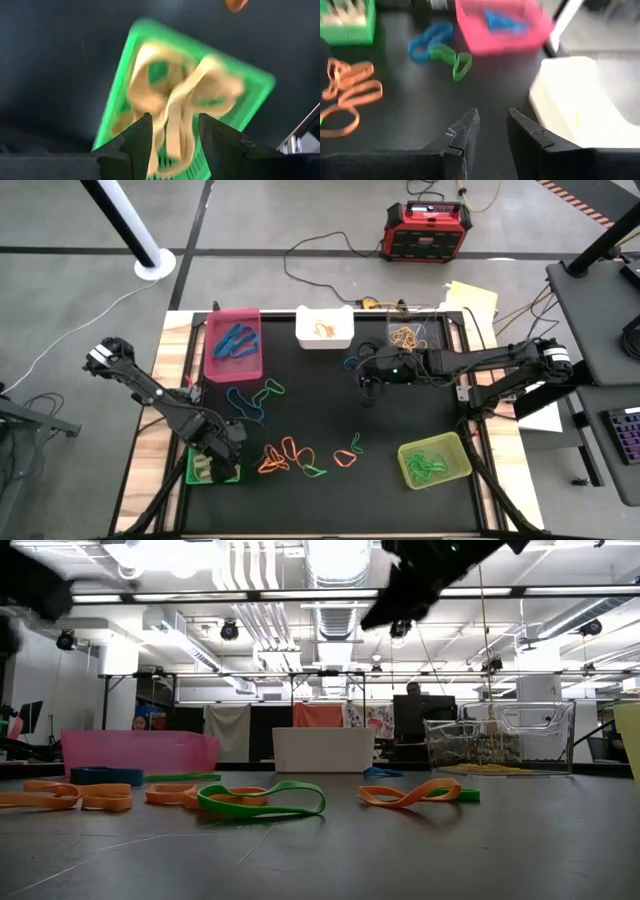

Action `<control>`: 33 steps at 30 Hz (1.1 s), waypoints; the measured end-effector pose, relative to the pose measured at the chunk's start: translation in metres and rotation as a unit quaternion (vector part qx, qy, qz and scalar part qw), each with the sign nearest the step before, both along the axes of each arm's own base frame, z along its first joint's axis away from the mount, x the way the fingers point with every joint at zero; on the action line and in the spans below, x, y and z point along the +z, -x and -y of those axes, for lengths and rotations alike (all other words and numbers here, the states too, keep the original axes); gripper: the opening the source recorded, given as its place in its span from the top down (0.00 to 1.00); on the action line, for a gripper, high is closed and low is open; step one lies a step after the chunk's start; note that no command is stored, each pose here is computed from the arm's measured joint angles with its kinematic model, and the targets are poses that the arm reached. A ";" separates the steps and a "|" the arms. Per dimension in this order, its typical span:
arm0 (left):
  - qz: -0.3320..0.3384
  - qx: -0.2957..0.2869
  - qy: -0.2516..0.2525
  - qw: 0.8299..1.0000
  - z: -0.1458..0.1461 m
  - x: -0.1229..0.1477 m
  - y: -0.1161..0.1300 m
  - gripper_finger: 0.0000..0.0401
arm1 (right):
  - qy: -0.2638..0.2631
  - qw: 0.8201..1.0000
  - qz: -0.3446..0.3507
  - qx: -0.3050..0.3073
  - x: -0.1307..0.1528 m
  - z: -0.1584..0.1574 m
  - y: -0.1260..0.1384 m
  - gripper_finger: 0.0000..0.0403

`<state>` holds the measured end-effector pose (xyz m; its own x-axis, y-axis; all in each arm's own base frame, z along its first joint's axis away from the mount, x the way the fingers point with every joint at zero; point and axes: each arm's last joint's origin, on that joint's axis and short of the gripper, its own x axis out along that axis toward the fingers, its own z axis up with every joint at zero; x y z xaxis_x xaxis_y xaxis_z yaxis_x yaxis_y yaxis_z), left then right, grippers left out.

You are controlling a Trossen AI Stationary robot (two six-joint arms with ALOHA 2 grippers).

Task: Sort rubber bands into baskets
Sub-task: Put the blue rubber band into the pink bin

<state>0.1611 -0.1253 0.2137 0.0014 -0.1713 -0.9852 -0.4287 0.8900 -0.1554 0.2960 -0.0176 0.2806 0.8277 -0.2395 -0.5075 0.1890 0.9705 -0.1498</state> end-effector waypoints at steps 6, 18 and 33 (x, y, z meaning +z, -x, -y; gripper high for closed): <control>0.147 -0.066 -0.076 0.984 0.005 0.039 -0.019 0.66 | 0.100 0.986 0.123 0.053 0.026 0.000 -0.011 0.76; 0.324 -0.244 -0.156 0.901 0.010 0.081 -0.046 0.72 | -0.109 0.990 -0.055 0.075 -0.019 -0.017 -0.004 0.76; 0.203 -0.187 -0.132 0.952 -0.058 0.028 -0.061 0.81 | -0.051 0.987 -0.140 -0.061 -0.012 -0.016 0.030 0.79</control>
<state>0.2216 -0.0677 0.2418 0.3785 0.0187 -0.9254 -0.0272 0.9996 0.0091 0.2661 -0.0011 0.2685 0.6199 -0.2648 -0.7386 0.2711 0.9556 -0.1151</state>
